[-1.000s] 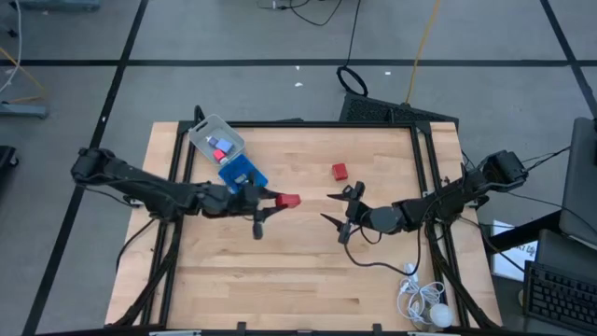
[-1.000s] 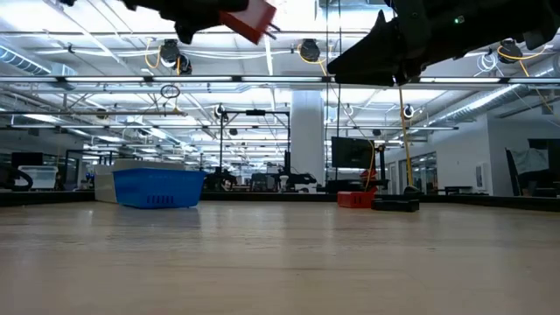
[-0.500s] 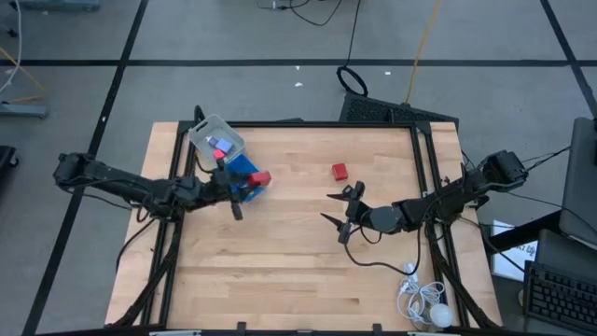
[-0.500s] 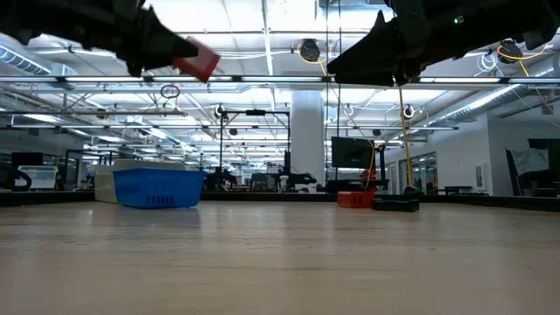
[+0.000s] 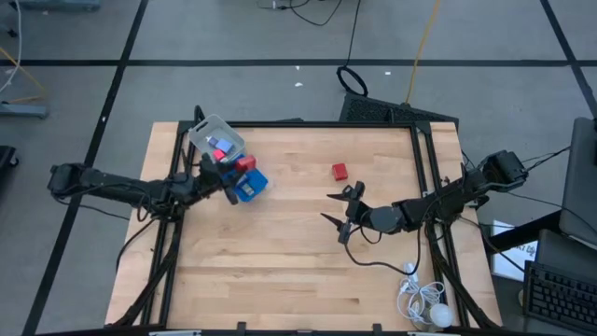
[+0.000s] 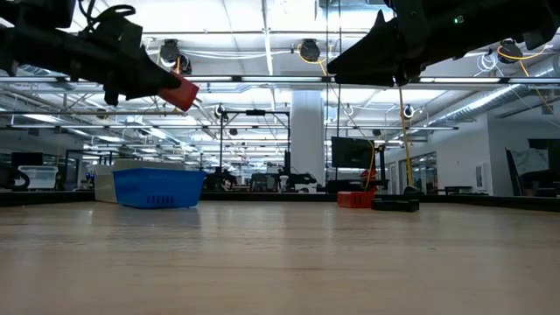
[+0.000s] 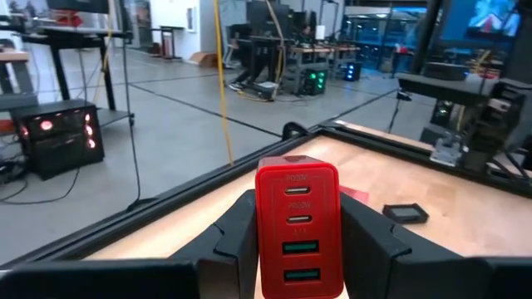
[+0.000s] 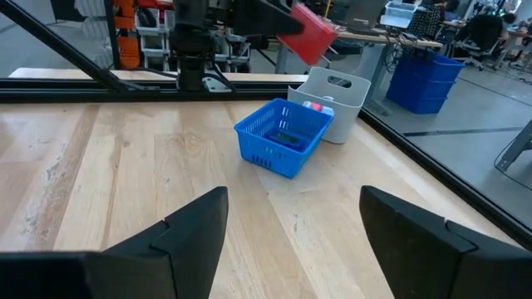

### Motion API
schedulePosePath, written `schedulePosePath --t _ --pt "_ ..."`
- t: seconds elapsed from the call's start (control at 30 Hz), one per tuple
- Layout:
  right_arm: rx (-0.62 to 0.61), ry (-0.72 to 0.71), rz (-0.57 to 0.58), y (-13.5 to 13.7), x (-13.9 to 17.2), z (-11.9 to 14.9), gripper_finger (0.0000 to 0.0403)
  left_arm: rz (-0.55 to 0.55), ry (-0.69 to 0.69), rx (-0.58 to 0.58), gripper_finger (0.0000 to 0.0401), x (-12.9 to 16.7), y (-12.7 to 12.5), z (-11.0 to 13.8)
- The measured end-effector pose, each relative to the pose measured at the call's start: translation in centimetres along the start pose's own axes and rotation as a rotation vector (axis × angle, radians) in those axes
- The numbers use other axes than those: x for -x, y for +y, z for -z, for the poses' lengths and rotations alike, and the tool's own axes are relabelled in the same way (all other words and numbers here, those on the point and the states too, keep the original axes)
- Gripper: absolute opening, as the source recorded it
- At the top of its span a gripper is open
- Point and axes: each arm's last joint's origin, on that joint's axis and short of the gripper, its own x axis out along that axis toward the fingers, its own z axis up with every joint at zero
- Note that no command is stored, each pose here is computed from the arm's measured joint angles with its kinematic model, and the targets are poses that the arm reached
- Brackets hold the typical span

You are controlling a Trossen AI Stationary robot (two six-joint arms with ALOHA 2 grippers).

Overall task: Pick & Place Office items
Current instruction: Put the bottom red charger adapter into the gray bin

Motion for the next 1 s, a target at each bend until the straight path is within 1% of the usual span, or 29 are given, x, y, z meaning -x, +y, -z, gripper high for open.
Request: schedulePosePath --t 0.17,0.23,0.3,0.47,0.6,0.83,1.0 --pt "0.000 0.000 0.000 0.0 0.0 0.0 0.0263 -0.030 -0.005 0.029 0.0124 -0.2 0.3 -0.1" --pt "0.000 0.000 0.000 0.0 0.0 0.0 0.0263 -0.083 -0.011 0.052 0.0124 -0.2 0.6 -0.1" --pt "0.000 0.000 0.000 0.0 0.0 0.0 0.0263 -0.163 -0.008 0.074 0.0124 -0.2 0.9 0.1" --pt "0.000 0.000 0.000 0.0 0.0 0.0 0.0263 -0.423 0.008 0.104 0.0124 0.1 1.7 1.1" --pt "0.000 0.000 0.000 0.0 0.0 0.0 0.0263 -0.562 0.003 0.131 0.0125 0.4 2.3 1.8" --pt "-0.003 0.000 0.002 0.0 0.0 0.0 0.0263 -0.690 -0.035 0.212 0.0125 0.8 2.8 2.6" --pt "-0.012 0.000 0.002 0.0 0.0 0.0 0.0263 -0.745 -0.030 0.263 0.0125 1.1 3.5 3.4"
